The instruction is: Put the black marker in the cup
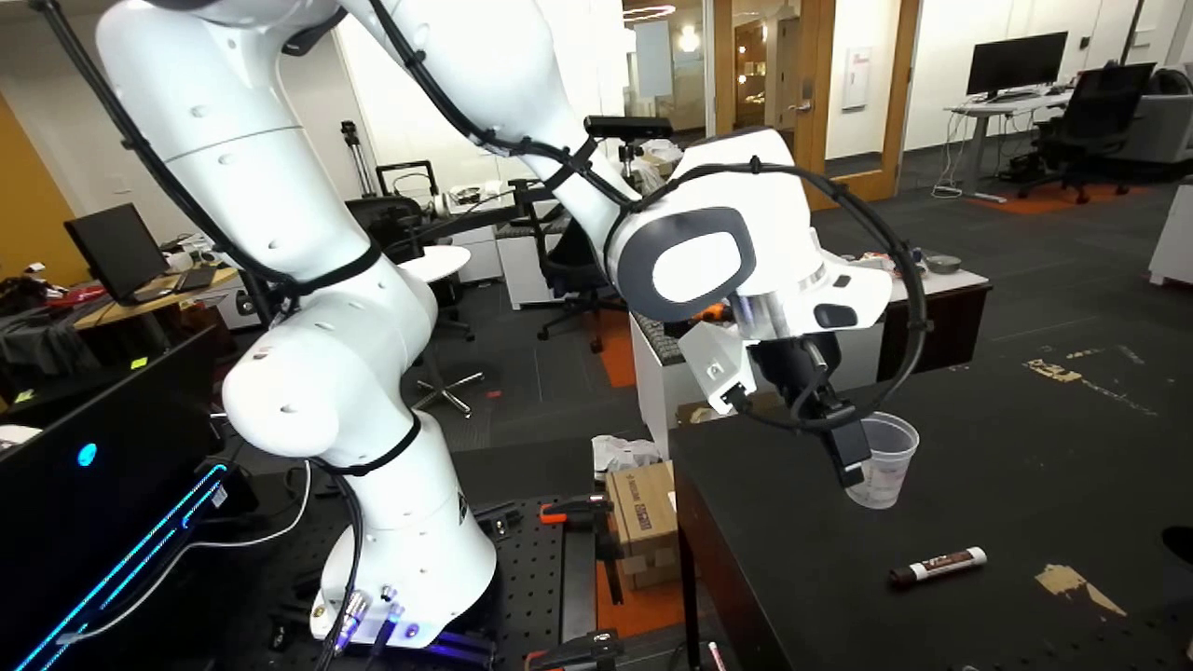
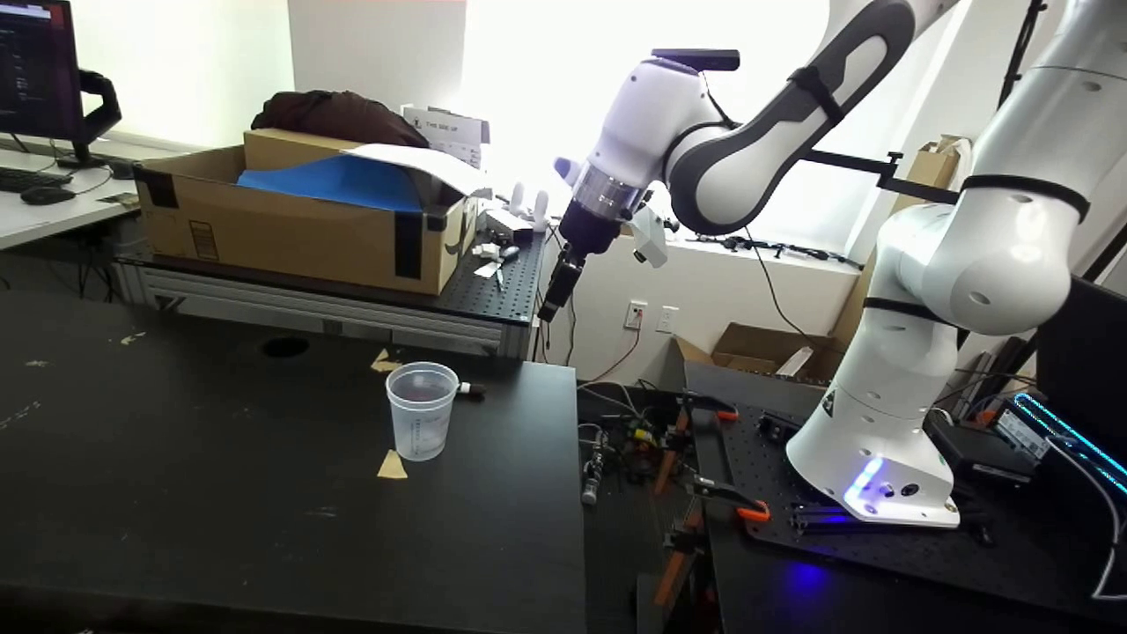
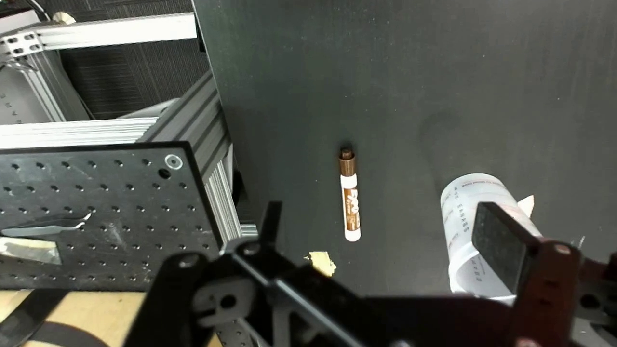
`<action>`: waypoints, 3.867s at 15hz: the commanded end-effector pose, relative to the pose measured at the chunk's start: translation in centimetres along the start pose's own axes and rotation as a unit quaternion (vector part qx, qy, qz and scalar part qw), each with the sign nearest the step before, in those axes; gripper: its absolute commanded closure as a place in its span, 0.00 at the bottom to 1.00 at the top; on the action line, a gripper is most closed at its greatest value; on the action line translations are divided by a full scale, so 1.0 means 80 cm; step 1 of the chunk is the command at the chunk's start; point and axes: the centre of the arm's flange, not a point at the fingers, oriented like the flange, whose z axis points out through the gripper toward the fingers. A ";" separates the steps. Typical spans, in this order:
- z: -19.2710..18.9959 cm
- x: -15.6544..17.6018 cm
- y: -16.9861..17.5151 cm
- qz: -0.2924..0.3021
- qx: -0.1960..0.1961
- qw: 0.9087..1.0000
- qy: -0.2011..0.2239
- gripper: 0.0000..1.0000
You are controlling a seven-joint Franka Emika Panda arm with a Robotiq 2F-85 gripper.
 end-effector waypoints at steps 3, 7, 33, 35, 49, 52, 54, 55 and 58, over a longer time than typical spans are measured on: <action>0.070 0.013 0.007 -0.002 0.015 1.000 -0.021 0.00; 0.102 0.022 0.003 -0.021 0.024 0.999 -0.011 0.00; 0.216 0.113 0.007 -0.007 0.035 0.998 -0.045 0.00; 0.222 0.116 0.010 -0.004 0.035 0.998 -0.054 0.00; 0.260 0.114 0.016 0.003 0.041 0.993 -0.108 0.00; 0.263 0.113 0.015 -0.023 0.042 0.992 -0.115 0.00; 0.263 0.112 0.015 -0.034 0.043 0.991 -0.120 0.00; 0.264 0.112 0.016 -0.039 0.044 0.991 -0.121 0.00; 0.264 0.112 0.017 -0.045 0.043 0.990 -0.123 0.32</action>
